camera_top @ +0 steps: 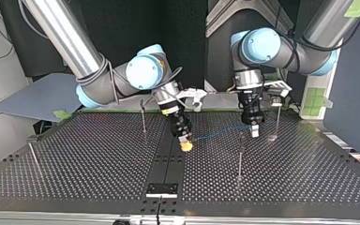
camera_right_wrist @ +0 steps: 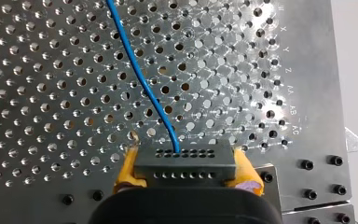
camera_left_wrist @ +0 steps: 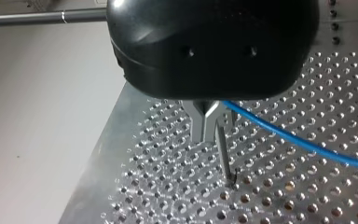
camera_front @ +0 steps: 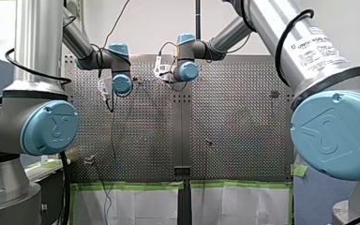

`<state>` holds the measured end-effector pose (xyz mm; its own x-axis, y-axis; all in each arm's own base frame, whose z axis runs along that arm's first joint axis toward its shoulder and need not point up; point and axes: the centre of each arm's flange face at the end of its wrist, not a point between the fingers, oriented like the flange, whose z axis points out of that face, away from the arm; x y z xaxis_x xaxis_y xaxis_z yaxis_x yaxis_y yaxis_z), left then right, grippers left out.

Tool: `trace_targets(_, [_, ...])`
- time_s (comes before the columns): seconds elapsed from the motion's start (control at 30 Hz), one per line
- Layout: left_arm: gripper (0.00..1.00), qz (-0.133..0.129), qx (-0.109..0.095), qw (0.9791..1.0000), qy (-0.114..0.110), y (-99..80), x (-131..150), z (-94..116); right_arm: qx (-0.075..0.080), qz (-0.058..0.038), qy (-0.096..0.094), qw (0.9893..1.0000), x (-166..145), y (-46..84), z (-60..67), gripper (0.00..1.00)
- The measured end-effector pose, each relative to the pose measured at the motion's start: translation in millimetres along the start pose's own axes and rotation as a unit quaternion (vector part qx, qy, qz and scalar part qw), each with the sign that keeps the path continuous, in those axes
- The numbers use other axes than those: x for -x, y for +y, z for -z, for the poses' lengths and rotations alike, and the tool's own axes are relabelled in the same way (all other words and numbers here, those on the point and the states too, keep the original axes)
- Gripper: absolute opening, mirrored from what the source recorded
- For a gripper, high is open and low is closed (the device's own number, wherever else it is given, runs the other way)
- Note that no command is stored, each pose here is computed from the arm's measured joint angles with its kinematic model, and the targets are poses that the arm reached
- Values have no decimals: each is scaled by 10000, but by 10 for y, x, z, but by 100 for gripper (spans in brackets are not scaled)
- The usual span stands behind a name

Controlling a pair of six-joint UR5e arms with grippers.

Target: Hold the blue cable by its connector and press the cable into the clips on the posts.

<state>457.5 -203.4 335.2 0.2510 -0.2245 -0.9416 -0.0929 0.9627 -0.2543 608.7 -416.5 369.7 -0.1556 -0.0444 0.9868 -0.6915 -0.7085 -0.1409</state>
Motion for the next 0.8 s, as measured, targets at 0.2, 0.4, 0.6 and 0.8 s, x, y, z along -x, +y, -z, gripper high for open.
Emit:
trace_targets(0.2, [0,-24,-12,10000,20,66,-20,-152,1,19,6,10000,-5,3,-27,0])
trace_targets(0.4, [0,14,44,10000,-18,152,8,-244,1,57,-25,10000,34,8,-41,0])
trace_targets(0.6, [0,18,23,10000,-30,215,12,-296,-15,96,-78,9999,85,9,-50,0])
trace_targets(0.8, [0,17,-51,10000,15,248,-44,-375,-15,128,-126,9998,123,19,-58,0])
